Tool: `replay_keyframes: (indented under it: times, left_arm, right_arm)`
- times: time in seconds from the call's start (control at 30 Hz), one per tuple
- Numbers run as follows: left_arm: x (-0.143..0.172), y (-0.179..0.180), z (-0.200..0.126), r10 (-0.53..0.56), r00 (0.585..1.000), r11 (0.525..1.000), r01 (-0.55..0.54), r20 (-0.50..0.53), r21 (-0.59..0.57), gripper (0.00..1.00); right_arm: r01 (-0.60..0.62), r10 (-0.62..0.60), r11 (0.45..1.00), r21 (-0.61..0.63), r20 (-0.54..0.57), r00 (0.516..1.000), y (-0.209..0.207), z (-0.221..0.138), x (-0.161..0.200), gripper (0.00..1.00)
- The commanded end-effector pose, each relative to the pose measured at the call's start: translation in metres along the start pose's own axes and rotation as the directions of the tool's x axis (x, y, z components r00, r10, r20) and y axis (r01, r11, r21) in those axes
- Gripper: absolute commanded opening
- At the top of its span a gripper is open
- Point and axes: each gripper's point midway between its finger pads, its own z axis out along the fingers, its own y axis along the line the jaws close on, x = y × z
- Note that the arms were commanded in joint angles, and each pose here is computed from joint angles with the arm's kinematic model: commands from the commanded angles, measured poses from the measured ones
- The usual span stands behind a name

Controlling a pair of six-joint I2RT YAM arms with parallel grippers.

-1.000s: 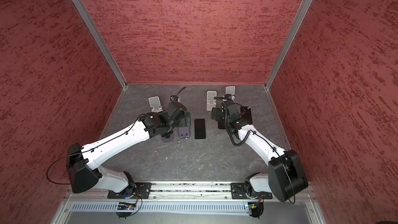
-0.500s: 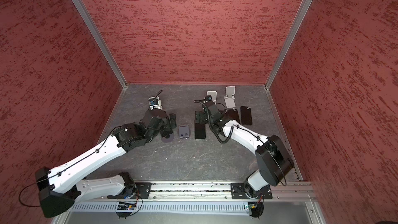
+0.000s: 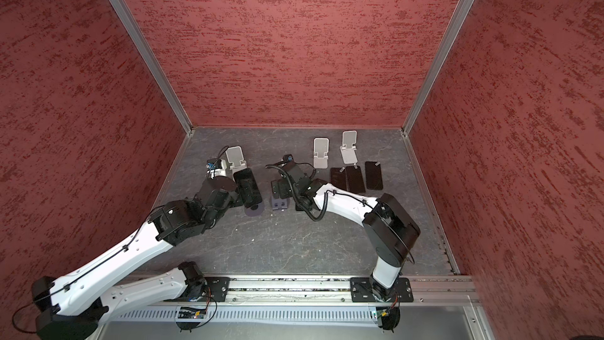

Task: Remove the phone from the phone stand
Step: Pick up the phone stand from the center of the table.

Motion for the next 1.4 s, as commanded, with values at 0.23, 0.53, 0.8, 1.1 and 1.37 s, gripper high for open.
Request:
replay_keyframes:
  times: [0.23, 0.53, 0.8, 1.1, 1.37]
  left_arm:
    - [0.007, 0.016, 0.001, -0.023, 1.0, 0.999, 0.023, 0.0, -0.036, 1.0]
    - [0.008, 0.019, 0.003, -0.027, 1.0, 0.999, 0.027, -0.008, -0.041, 1.0]
    - [0.013, 0.022, 0.007, -0.037, 0.999, 0.998, 0.036, -0.015, -0.049, 1.0]
    - [0.016, 0.025, 0.011, -0.041, 0.999, 0.997, 0.039, -0.033, -0.064, 1.0]
    - [0.016, 0.026, 0.012, -0.052, 0.998, 0.996, 0.049, -0.043, -0.072, 1.0]
  right_arm:
    - [-0.023, 0.022, 0.999, -0.026, -0.038, 0.999, 0.025, 0.016, 0.012, 0.99]
    - [-0.028, 0.029, 0.999, 0.026, -0.052, 0.998, 0.024, 0.028, 0.023, 0.92]
    - [-0.04, 0.048, 0.993, 0.112, -0.066, 0.997, 0.015, 0.036, 0.033, 0.85]
    - [-0.052, 0.06, 0.99, 0.134, -0.053, 0.997, 0.013, 0.039, 0.033, 0.73]
    - [-0.036, 0.042, 0.988, 0.151, -0.041, 0.998, 0.012, 0.039, 0.029, 0.6]
